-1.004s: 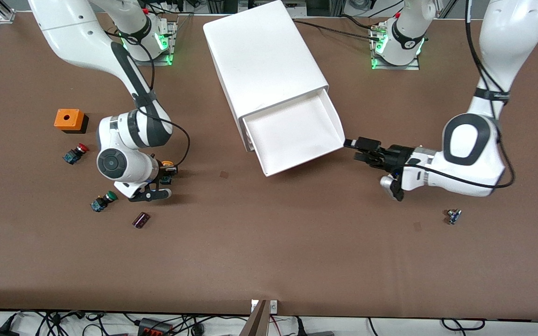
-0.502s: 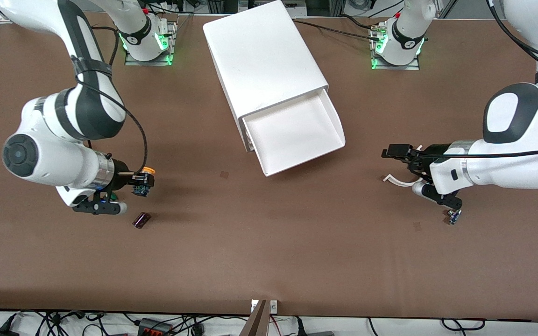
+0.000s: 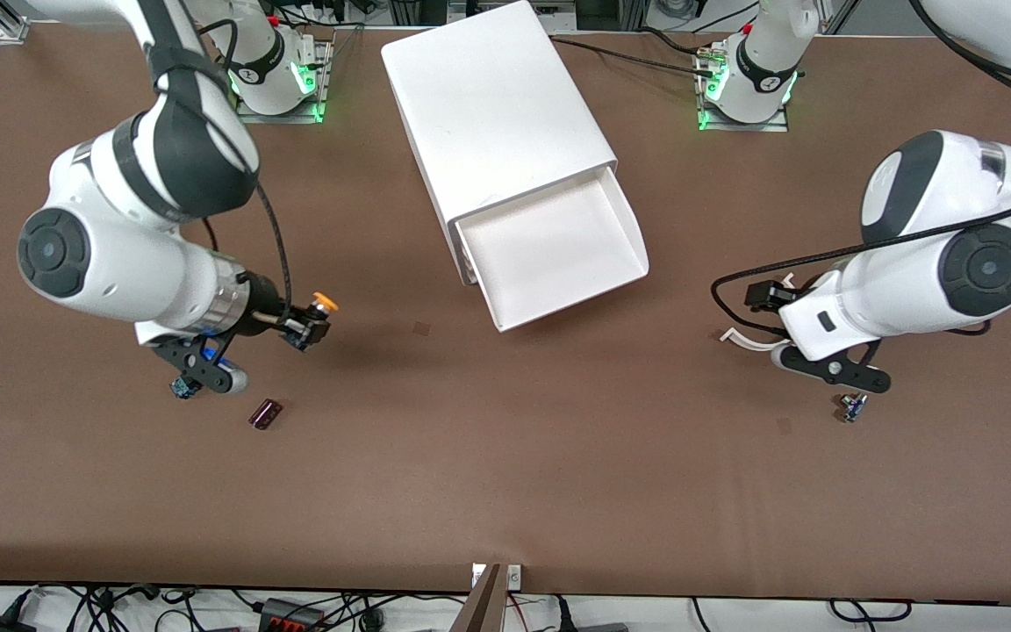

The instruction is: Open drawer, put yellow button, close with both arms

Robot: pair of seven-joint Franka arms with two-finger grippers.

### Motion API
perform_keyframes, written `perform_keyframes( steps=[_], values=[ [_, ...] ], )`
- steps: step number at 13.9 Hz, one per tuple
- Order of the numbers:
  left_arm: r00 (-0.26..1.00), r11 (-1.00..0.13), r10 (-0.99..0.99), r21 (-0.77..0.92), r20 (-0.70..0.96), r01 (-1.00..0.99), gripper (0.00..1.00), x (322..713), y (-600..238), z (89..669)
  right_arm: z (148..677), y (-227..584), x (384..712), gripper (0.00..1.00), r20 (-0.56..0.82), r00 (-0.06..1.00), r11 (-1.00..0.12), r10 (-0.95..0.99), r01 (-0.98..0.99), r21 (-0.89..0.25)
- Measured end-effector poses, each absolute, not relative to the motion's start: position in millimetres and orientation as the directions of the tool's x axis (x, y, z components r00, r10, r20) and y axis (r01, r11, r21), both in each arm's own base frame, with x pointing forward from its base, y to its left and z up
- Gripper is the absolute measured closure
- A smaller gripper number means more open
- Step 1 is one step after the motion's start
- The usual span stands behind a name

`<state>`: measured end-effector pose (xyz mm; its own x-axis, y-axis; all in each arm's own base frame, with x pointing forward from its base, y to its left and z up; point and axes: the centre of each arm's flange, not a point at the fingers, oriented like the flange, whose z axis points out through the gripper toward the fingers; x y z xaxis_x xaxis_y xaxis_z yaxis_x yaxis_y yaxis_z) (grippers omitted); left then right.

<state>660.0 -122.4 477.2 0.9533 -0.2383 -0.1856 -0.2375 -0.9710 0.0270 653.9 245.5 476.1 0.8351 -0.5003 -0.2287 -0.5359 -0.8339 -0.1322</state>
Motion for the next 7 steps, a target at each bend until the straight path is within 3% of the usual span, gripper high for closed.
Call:
perform_keyframes(
  steps=[7],
  values=[
    [0.983, -0.983, -0.179, 0.031, -0.031, -0.178, 0.00, 695, -94, 473, 515, 359, 613, 0.58, -0.305, 0.596, -0.590, -0.743, -0.798, -0.121]
  ],
)
